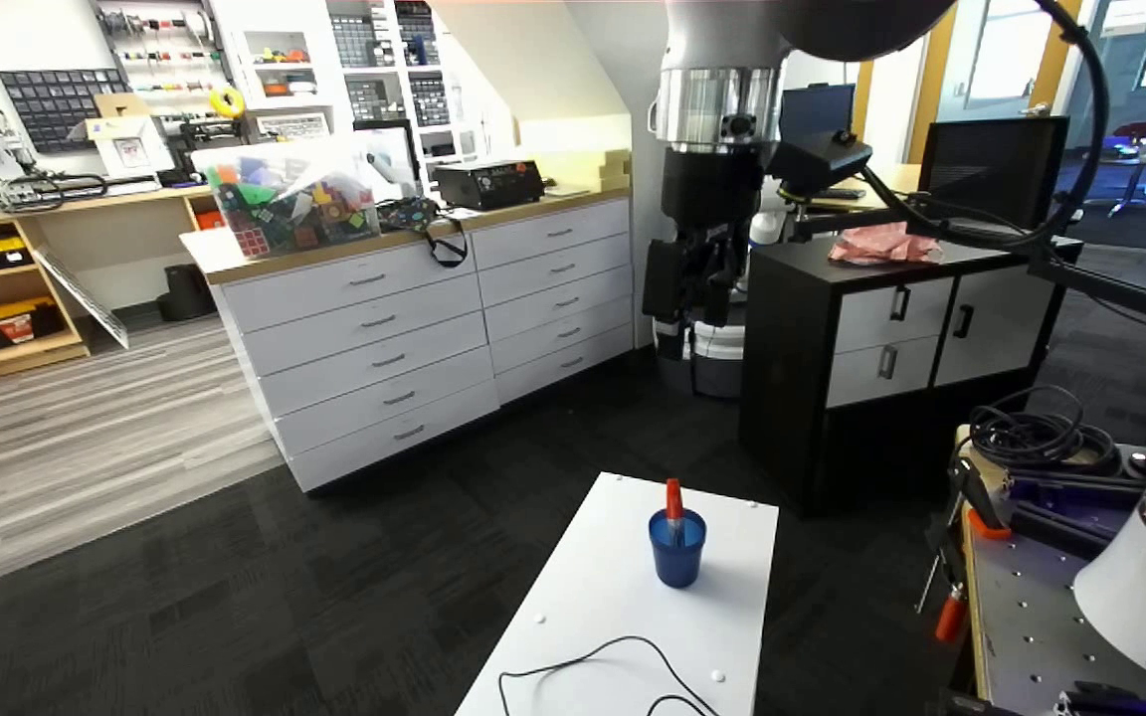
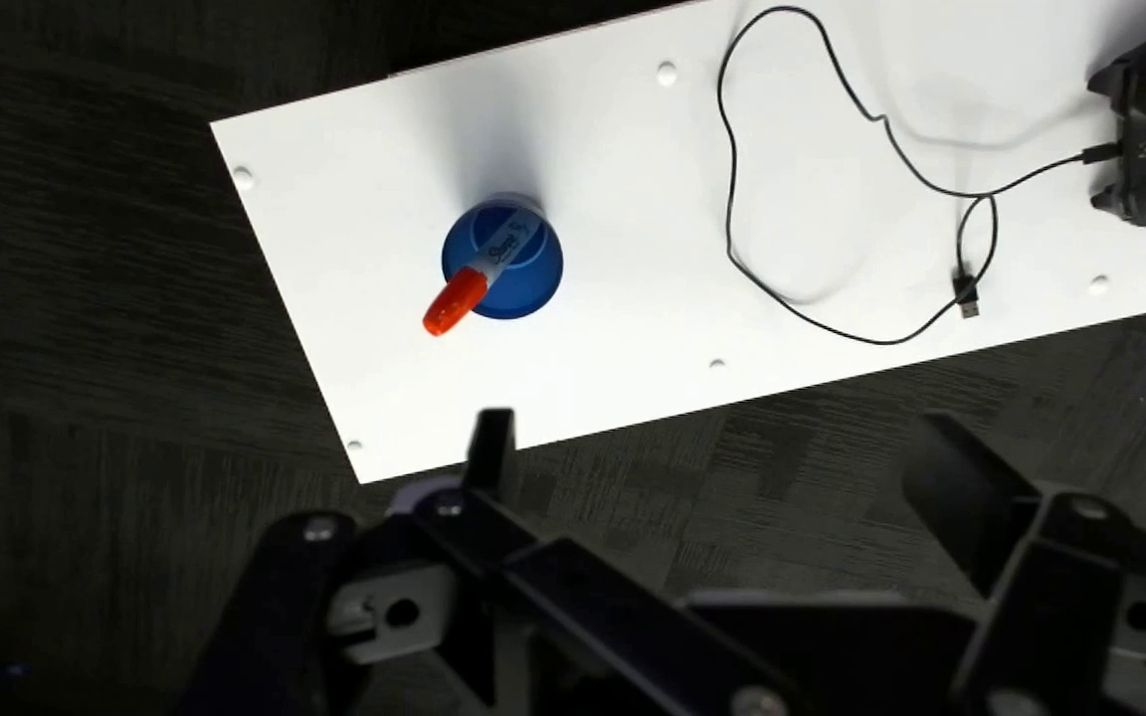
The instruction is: Pick up the pen from the blue cup and put it on the table.
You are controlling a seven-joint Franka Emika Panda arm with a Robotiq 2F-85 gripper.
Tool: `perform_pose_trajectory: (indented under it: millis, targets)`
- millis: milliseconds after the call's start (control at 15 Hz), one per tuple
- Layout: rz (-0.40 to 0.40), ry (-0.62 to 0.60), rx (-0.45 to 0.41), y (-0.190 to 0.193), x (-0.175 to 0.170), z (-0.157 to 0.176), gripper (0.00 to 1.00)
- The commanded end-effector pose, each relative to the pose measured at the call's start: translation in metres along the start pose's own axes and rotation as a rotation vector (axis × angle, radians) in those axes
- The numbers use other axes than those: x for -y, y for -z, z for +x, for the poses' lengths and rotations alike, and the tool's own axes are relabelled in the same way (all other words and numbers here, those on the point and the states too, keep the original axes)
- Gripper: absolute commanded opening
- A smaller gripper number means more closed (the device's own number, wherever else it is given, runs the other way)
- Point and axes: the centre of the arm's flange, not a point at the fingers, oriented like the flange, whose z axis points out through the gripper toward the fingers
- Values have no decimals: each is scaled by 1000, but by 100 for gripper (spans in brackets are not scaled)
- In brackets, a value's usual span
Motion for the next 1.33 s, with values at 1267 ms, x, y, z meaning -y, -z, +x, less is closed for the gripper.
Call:
perform_pose_trajectory:
  millis: [1267]
  targets:
    - [-66,-157,79,-113,-41,44,100]
